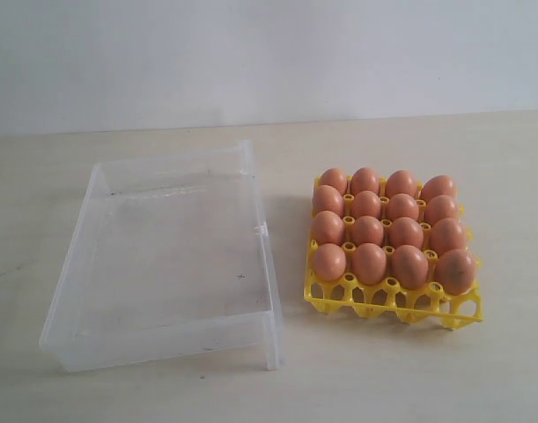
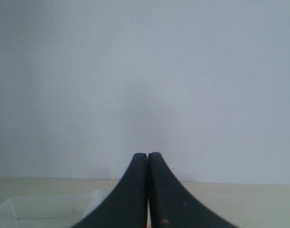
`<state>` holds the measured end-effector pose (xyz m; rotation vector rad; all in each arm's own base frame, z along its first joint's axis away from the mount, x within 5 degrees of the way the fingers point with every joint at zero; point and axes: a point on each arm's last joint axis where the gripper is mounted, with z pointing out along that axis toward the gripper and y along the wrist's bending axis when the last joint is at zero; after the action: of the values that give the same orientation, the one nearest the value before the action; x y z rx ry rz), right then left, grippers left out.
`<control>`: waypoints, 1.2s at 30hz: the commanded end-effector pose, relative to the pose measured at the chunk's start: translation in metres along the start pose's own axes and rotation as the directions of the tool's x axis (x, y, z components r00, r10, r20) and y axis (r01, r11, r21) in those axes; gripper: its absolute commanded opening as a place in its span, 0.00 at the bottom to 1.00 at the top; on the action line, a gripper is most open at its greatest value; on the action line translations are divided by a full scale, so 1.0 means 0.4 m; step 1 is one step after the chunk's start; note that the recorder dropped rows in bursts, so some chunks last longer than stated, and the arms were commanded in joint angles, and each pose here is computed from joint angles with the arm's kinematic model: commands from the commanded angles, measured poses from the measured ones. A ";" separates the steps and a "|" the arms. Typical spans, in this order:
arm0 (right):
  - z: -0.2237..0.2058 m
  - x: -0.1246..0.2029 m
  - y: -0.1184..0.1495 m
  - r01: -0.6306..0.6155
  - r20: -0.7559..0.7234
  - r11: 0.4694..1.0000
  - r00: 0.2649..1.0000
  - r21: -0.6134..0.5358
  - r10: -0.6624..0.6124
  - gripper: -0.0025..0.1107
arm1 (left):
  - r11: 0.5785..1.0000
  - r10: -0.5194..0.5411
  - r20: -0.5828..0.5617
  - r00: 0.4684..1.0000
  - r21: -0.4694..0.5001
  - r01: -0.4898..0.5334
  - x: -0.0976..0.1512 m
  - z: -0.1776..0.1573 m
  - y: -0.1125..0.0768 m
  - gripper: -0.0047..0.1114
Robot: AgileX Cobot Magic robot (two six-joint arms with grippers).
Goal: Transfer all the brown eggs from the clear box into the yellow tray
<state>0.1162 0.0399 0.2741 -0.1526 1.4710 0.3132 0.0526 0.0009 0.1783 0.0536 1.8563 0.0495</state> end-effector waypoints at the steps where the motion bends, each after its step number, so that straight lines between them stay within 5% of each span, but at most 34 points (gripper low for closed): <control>1: 0.006 0.009 0.002 0.008 -0.033 1.000 0.999 -0.005 -0.008 0.02 | 1.000 0.003 0.001 1.000 -0.004 -0.003 -0.003 -0.001 0.001 0.04; 17: 0.021 0.019 0.001 0.035 -0.050 0.999 0.998 0.003 -0.035 0.02 | 1.000 0.005 0.001 1.000 -0.004 -0.005 -0.003 -0.001 0.001 0.04; 21: -0.013 -0.010 -0.031 -0.017 0.021 0.995 1.000 0.097 0.015 0.02 | 1.000 0.005 0.001 1.000 -0.004 -0.005 -0.003 -0.001 0.001 0.04; 31: -0.186 0.004 -0.021 0.264 -0.104 0.955 0.962 0.131 -0.252 0.02 | 1.000 0.005 0.001 1.000 -0.004 -0.005 -0.003 -0.001 0.001 0.04; 36: -0.199 0.063 -0.026 0.230 -0.178 0.959 0.964 0.168 -0.200 0.02 | 1.000 0.005 0.001 1.000 -0.004 -0.005 -0.003 -0.001 0.001 0.04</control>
<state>0.0435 0.0104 0.2551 -0.2204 1.5651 -0.0182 0.0526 0.0009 0.1783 0.0536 1.8563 0.0495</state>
